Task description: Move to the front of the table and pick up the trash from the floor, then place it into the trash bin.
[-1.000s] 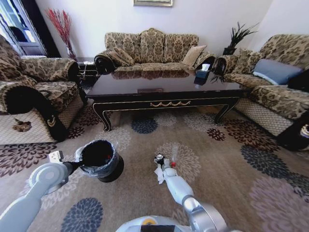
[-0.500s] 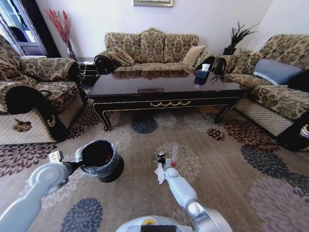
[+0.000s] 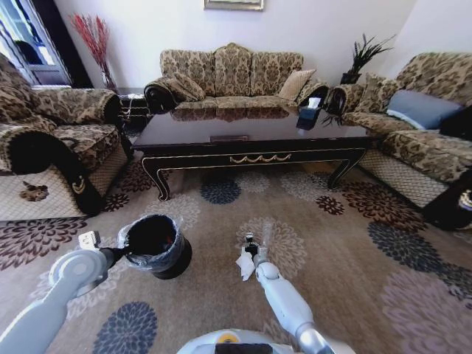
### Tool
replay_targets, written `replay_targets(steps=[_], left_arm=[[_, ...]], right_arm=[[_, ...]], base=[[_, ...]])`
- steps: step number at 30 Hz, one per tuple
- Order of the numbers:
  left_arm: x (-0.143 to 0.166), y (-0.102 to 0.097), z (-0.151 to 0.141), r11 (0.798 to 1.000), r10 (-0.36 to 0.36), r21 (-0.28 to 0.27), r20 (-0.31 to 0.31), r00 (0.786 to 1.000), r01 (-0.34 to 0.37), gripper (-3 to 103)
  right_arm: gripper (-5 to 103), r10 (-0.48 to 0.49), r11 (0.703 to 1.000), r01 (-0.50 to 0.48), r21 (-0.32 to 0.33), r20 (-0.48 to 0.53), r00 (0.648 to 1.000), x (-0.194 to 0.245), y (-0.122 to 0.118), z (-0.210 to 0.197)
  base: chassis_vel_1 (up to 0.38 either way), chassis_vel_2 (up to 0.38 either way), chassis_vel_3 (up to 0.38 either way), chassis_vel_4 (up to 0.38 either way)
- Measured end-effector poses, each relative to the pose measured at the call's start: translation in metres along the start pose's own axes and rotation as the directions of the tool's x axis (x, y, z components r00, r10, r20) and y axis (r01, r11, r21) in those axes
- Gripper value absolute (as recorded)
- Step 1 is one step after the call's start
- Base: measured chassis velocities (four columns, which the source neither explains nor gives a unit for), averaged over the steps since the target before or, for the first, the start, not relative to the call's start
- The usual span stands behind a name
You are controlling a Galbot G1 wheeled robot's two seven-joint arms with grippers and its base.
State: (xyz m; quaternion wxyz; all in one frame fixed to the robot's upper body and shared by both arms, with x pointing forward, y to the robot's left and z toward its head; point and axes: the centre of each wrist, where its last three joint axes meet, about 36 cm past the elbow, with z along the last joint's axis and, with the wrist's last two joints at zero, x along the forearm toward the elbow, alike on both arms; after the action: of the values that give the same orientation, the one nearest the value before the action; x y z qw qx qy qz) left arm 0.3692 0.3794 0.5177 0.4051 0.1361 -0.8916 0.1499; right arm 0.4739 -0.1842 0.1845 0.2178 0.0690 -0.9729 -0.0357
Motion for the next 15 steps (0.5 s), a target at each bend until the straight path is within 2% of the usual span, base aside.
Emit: replay_targets(steps=[7,15], left_arm=[[-0.002,-0.009,0.000,1.000,0.011,-0.019,-0.003,1.000,-0.011,0],[-0.027,-0.047,-0.001,0.995,0.064,-0.071,-0.035,0.997,-0.067,0]], right_arm=[[0,-0.010,0.999,0.013,-0.048,0.077,0.997,0.024,0.000,-0.021],[0,-0.024,0.998,0.036,-0.055,0.203,0.979,0.075,-0.011,-0.059]], base=[[0.000,0.000,0.000,0.000],[0.000,0.000,0.000,0.000]])
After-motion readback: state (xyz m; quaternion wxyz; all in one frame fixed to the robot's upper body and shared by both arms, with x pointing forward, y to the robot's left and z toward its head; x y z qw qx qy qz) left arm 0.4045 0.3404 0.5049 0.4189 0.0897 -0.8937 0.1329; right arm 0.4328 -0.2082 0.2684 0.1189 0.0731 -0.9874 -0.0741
